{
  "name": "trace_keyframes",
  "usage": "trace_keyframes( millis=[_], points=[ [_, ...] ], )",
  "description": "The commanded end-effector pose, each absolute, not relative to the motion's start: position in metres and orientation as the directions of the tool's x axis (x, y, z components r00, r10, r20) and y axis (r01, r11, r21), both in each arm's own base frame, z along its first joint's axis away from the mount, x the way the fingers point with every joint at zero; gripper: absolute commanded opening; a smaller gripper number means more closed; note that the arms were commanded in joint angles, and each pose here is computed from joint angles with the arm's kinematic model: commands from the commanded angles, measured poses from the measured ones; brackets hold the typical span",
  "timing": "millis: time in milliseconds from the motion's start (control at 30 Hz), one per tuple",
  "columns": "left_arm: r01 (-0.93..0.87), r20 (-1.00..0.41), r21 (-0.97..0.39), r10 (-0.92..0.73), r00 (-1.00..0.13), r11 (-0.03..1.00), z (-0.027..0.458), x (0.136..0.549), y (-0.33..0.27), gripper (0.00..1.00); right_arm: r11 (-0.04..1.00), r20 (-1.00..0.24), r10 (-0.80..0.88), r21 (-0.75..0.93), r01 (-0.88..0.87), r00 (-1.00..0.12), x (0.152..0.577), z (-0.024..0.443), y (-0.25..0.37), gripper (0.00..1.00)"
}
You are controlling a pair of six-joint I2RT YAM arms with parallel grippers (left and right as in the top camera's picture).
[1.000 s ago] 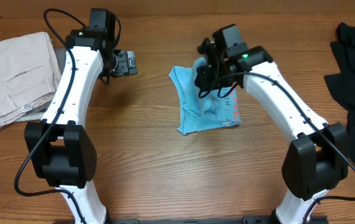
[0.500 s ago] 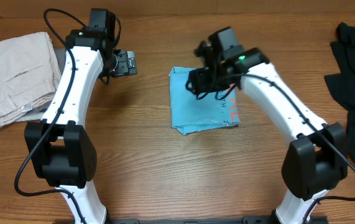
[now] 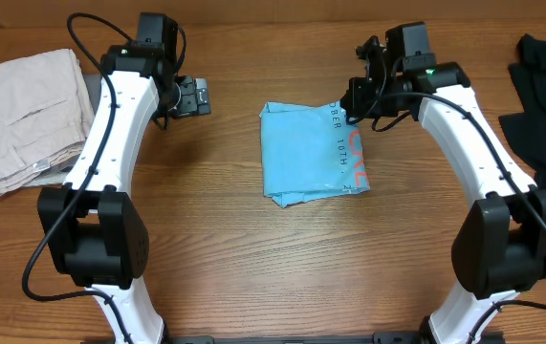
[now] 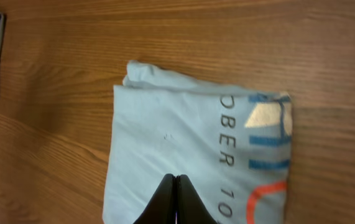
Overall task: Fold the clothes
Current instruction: 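Release the fold and move the right gripper back to the right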
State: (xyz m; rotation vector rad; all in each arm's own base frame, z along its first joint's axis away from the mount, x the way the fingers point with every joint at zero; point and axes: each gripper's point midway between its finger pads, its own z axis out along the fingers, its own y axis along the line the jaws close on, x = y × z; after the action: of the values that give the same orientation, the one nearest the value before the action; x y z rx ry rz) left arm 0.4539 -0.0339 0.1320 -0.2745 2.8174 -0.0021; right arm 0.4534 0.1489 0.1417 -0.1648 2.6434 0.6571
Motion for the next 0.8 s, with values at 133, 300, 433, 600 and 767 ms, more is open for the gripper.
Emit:
trace_keyframes(
  millis=[133, 300, 433, 600, 767],
  points=[
    [-0.191, -0.324, -0.026, -0.189, -0.927, 0.981, 0.139, 0.456, -0.03, 1.0, 0.884, -0.367, -0.022, 0.428, -0.189, -0.93, 0.472, 0.08, 0.139, 0.04],
    [-0.191, -0.324, -0.026, -0.189, -0.927, 0.981, 0.139, 0.456, -0.03, 1.0, 0.894, -0.312, 0.022, 0.431, -0.121, -0.95, 0.483, 0.034, 0.116, 0.04],
    [-0.191, -0.324, -0.026, -0.189, -0.927, 0.981, 0.139, 0.456, -0.03, 1.0, 0.886, -0.287, 0.03, 0.451, -0.108, -0.957, 0.486, 0.009, 0.108, 0.04],
    [-0.191, -0.324, -0.026, -0.189, -0.927, 0.981, 0.139, 0.456, -0.03, 1.0, 0.809, -0.334, -0.03, 0.545, -0.219, -0.942, 0.481, 0.036, 0.129, 0.04],
    [-0.191, -0.324, -0.026, -0.189, -0.927, 0.981, 0.139, 0.456, -0.03, 1.0, 0.766, -0.417, -0.007, 0.582, -0.273, -0.909, 0.485, 0.095, 0.129, 0.04]
  ],
)
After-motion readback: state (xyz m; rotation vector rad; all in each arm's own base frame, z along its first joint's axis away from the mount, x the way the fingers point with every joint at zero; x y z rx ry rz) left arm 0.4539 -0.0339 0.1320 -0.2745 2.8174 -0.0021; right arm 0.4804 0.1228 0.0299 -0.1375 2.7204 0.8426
